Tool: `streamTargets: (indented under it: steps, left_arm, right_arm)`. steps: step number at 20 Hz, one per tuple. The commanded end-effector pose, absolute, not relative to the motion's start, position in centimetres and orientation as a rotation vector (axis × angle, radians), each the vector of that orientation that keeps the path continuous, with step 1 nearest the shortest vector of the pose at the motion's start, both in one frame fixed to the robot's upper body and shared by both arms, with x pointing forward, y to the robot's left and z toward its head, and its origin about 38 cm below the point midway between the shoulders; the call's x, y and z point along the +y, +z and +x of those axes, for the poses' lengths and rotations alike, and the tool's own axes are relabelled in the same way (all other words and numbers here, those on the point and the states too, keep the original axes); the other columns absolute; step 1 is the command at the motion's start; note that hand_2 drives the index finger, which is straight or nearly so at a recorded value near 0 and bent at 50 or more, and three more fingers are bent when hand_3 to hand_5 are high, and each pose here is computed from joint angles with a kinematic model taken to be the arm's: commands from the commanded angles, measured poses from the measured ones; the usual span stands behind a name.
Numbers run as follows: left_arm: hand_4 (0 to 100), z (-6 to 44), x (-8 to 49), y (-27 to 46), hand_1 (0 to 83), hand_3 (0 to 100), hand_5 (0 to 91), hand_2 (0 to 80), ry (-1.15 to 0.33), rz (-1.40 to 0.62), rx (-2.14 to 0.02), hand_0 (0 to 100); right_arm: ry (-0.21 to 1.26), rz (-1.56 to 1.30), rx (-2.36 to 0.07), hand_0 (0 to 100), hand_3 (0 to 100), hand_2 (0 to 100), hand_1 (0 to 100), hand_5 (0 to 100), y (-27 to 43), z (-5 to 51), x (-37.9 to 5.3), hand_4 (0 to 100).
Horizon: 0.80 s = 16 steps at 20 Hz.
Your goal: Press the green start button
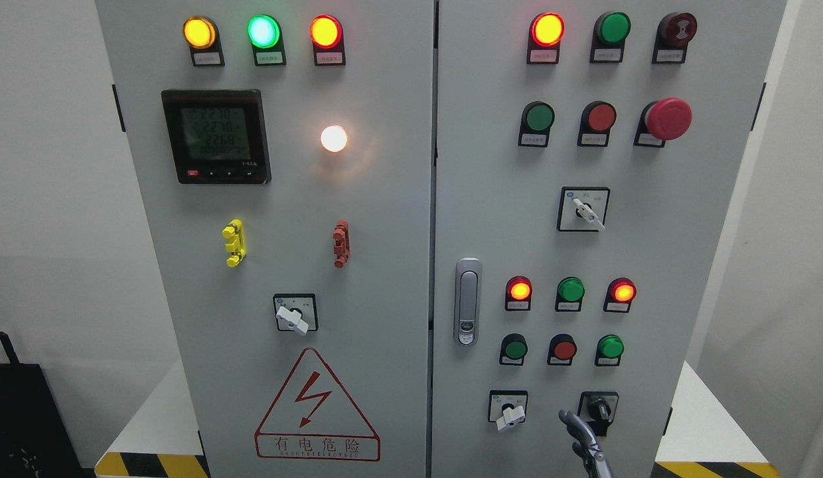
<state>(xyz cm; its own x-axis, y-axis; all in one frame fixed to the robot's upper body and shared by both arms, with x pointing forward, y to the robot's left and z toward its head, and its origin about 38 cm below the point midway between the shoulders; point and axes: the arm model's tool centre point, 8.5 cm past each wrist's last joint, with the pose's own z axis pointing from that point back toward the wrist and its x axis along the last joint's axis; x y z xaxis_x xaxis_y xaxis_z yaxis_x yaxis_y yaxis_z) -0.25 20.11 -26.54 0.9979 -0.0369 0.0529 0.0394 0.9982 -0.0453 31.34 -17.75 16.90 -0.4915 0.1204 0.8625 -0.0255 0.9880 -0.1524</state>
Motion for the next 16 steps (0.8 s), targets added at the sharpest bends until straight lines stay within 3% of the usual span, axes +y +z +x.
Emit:
streamTargets:
  steps: [1, 16]
  left_arm:
    - [0, -0.23, 20.11, -26.54, 55.6, 0, 0.0, 0.0, -0.038, -0.047, -0.053, 12]
    - [0, -0.23, 20.11, -26.54, 55.6, 0, 0.0, 0.0, -0.038, -0.047, -0.053, 12]
  right_arm:
    - [0.09, 0.095, -2.084, 34, 0, 0, 13, 0, 17.32, 30.74, -16.5, 0]
    - [0.127, 0.121, -2.074, 21, 0, 0, 12, 0, 17.06, 30.6, -16.33, 0]
